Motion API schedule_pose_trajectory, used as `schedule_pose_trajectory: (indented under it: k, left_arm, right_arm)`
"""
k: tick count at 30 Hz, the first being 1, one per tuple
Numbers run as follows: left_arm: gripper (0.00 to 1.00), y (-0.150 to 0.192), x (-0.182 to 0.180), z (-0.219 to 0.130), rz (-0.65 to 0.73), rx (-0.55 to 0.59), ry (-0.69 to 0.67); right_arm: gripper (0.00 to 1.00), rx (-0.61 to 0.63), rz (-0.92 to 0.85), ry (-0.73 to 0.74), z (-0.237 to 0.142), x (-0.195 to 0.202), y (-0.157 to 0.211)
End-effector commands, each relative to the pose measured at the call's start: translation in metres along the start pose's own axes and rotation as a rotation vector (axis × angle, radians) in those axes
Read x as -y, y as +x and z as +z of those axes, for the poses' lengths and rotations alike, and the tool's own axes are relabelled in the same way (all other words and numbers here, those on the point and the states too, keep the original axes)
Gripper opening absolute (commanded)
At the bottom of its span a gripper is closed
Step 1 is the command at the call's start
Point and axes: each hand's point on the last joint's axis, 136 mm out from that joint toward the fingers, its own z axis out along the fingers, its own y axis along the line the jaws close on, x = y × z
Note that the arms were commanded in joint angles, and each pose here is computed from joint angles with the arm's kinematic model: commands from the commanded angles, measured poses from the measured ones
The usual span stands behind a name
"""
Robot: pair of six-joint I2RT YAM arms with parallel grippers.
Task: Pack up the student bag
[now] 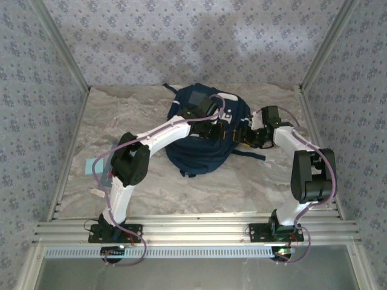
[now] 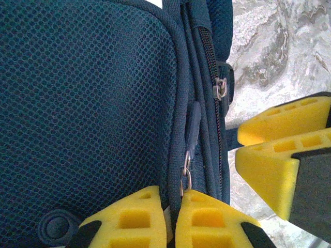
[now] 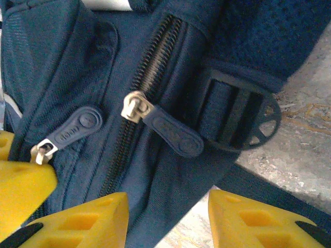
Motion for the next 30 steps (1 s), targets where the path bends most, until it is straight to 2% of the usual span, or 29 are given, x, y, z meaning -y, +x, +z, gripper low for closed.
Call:
schedule_pose_trajectory:
  k: [1, 10, 14, 17, 19, 23, 30]
  left_arm:
    - [0.0, -0.041, 0.018, -0.033, 0.035, 0.147, 0.041]
    - [0.0, -0.039, 0.021, -0.035, 0.037, 0.137, 0.052]
    - [0.0, -0.038, 0.022, -0.034, 0.036, 0.129, 0.059]
    - [0.0, -0.038, 0.023, -0.037, 0.038, 0.13, 0.062]
    - [0.0, -0.038, 0.024, -0.038, 0.04, 0.132, 0.061]
    - [0.0, -0.039, 0.024, -0.04, 0.043, 0.134, 0.062]
    - [0.0, -0.041, 0.026, -0.041, 0.046, 0.135, 0.063]
  right_arm:
    - [0.46, -0.008, -0.002, 0.006, -0.001, 0.002, -0.002]
    - [0.46, 0.083, -0.104, 0.014, -0.013, -0.009, -0.043]
    - [0.33, 0.082, -0.154, -0.022, -0.005, -0.016, -0.055]
    - [0.3, 0.056, -0.171, -0.028, 0.007, -0.014, -0.052]
    - [0.33, 0.041, -0.17, -0.022, 0.013, -0.01, -0.048]
    - [0.45, 0.029, -0.174, -0.013, 0.019, -0.001, -0.043]
    - [0.44, 0.017, -0.18, -0.077, 0.031, -0.009, -0.04]
